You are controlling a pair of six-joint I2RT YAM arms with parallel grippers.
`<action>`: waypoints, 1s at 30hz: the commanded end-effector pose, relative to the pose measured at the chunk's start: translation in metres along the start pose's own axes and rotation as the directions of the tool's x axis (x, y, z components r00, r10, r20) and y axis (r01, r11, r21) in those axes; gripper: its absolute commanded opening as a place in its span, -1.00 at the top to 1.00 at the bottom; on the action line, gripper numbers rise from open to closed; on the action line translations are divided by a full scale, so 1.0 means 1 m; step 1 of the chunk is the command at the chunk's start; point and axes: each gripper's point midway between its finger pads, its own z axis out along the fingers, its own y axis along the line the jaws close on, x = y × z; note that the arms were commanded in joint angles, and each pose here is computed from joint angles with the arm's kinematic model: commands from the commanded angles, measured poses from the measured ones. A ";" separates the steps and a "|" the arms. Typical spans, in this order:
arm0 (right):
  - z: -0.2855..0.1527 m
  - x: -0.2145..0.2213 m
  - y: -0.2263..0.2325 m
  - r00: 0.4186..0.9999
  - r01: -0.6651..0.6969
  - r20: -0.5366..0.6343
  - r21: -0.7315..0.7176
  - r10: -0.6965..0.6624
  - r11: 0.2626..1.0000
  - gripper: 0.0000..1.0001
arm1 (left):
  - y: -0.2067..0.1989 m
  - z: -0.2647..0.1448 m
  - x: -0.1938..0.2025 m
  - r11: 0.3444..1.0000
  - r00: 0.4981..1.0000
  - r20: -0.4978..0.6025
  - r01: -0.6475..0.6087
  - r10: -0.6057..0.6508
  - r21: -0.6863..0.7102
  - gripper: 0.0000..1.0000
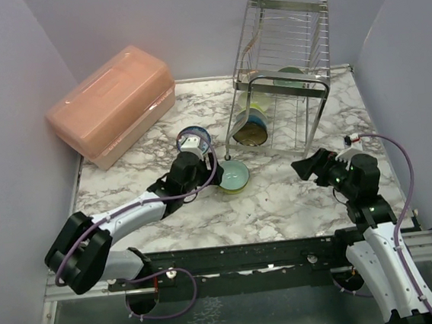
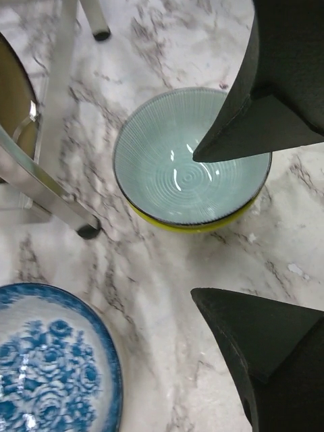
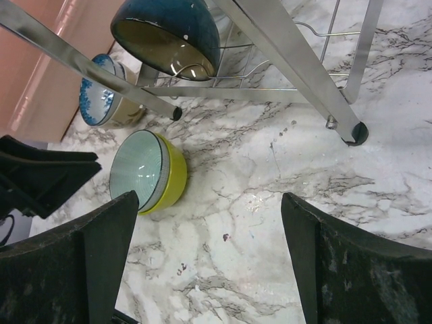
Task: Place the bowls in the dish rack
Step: Adjust the dish rack at the center of the board, then pick up the bowl from the center of the board.
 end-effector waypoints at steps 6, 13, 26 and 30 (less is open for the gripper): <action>0.001 0.002 0.004 1.000 0.018 -0.004 -0.027 -0.018 0.999 -0.81 | 0.008 0.021 0.050 0.998 0.969 -0.241 -0.056 0.049 -0.025 -0.22; 0.001 0.001 0.005 1.000 0.016 -0.008 -0.032 -0.016 0.999 -0.81 | 0.008 0.024 0.050 0.997 0.966 -0.249 -0.073 0.065 -0.022 0.35; 0.005 0.006 0.005 1.000 0.009 -0.029 -0.044 -0.010 0.999 -0.80 | 0.018 0.014 0.043 0.968 0.952 -0.242 -0.219 0.185 -0.125 0.57; 0.007 0.009 0.006 0.999 0.005 -0.045 -0.059 -0.007 0.998 -0.80 | 0.017 0.008 0.036 0.956 0.950 -0.221 -0.257 0.222 -0.144 0.64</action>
